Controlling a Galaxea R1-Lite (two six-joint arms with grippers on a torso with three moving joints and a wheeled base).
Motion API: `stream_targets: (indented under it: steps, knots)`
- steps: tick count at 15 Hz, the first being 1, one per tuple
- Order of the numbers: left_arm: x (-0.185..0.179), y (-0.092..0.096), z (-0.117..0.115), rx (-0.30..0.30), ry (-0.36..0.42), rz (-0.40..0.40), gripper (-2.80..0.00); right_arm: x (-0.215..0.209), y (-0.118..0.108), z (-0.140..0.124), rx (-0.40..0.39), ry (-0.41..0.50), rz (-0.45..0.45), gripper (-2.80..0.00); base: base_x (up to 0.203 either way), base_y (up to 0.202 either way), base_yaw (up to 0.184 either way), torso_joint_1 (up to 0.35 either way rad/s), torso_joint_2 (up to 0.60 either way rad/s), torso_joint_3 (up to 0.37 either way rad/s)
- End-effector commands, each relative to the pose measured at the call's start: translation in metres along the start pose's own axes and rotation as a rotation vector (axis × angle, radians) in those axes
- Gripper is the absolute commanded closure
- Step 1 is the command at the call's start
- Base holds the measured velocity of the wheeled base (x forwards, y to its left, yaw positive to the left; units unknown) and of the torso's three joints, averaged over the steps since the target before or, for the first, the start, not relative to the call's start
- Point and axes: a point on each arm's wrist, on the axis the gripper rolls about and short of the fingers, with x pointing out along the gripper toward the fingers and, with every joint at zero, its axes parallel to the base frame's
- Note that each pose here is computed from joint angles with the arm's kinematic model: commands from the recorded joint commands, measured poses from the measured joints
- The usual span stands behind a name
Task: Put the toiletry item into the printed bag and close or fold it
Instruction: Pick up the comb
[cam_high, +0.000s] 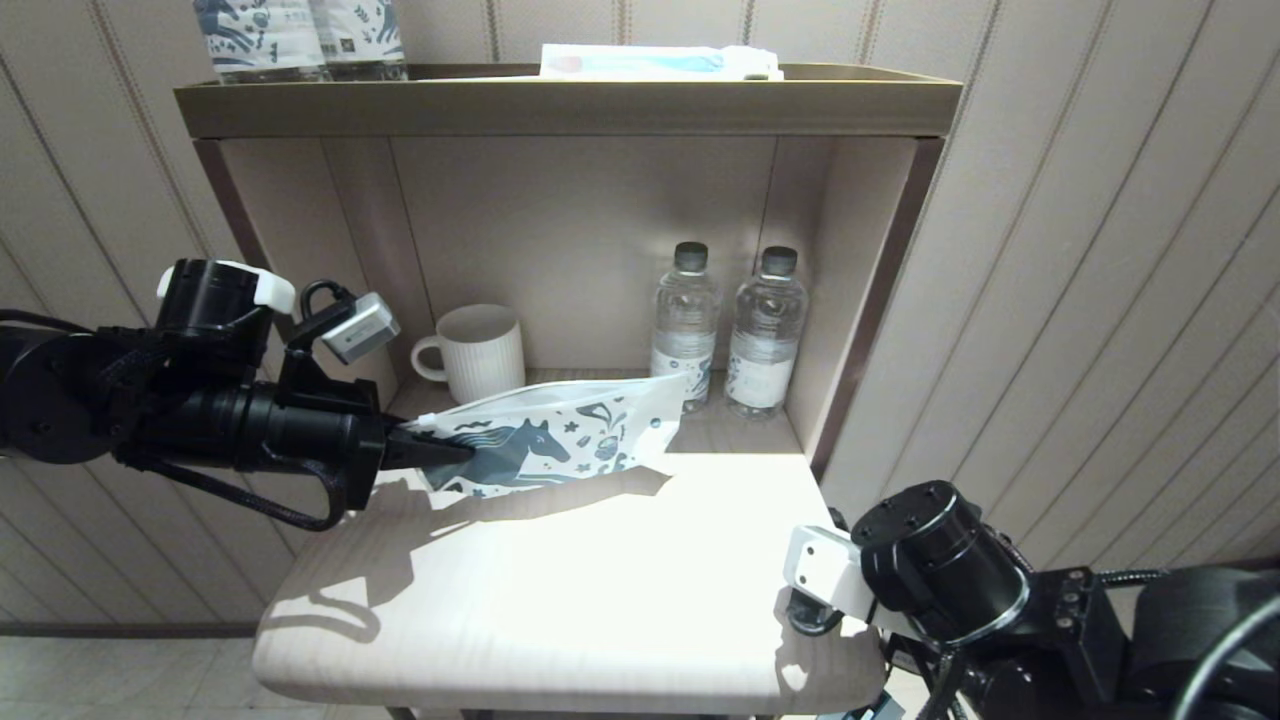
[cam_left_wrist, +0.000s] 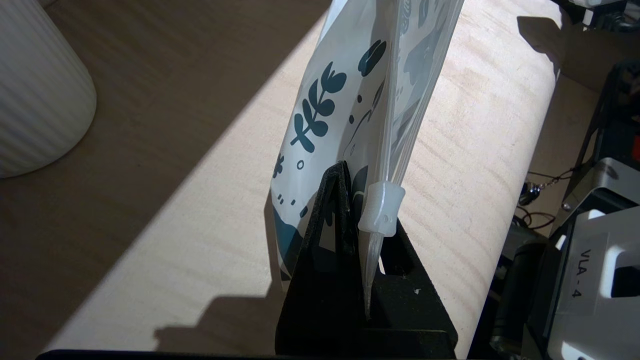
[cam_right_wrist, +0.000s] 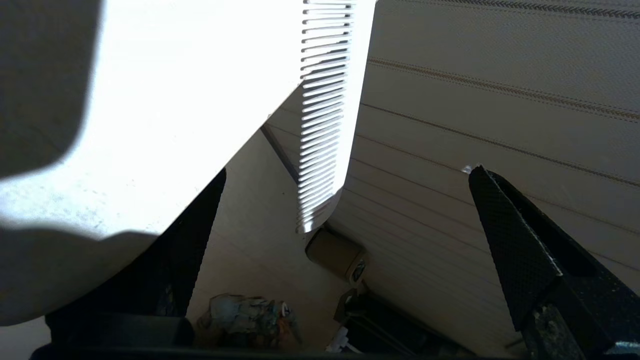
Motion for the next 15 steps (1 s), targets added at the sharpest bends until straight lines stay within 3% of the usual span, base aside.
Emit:
stream_targets:
  steps: [1, 10, 11, 13, 14, 15]
  knots:
    - [0.0001, 0.0, 0.0, 0.002, -0.003, -0.006, 0.0, 0.0012, 0.0004, 0.0006, -0.005, 0.005, -0.002, -2.8, 0.0, 0.0, 0.0, 0.0, 0.0, 0.0]
    - [0.0, 0.0001, 0.0004, 0.003, -0.004, -0.005, 0.0, 0.0073, -0.0008, 0.0027, -0.002, 0.021, -0.003, -2.8, 0.0, 0.0, 0.0, 0.0, 0.0, 0.0]
    - [-0.0003, -0.0002, 0.0007, 0.005, -0.005, -0.005, 0.0, 0.0073, -0.001, 0.003, 0.0, 0.02, -0.004, 0.0, 0.0, 0.0, 0.0, 0.0, 0.0, 0.0]
    - [-0.0003, -0.0002, 0.0007, 0.005, -0.005, -0.005, 0.0, 0.0049, -0.0011, 0.0042, -0.001, 0.009, -0.004, 0.0, 0.0, 0.0, 0.0, 0.0, 0.0, 0.0]
    - [-0.0003, -0.0002, 0.0007, 0.005, -0.005, -0.005, 0.0, 0.0052, -0.0021, 0.0043, 0.003, 0.01, -0.006, -2.8, 0.0, 0.0, 0.0, 0.0, 0.0, 0.0]
    - [-0.0003, -0.0002, 0.0007, 0.005, -0.005, -0.005, 0.0, 0.0058, -0.0027, 0.0049, 0.005, 0.01, -0.007, -2.8, 0.0, 0.0, 0.0, 0.0, 0.0, 0.0]
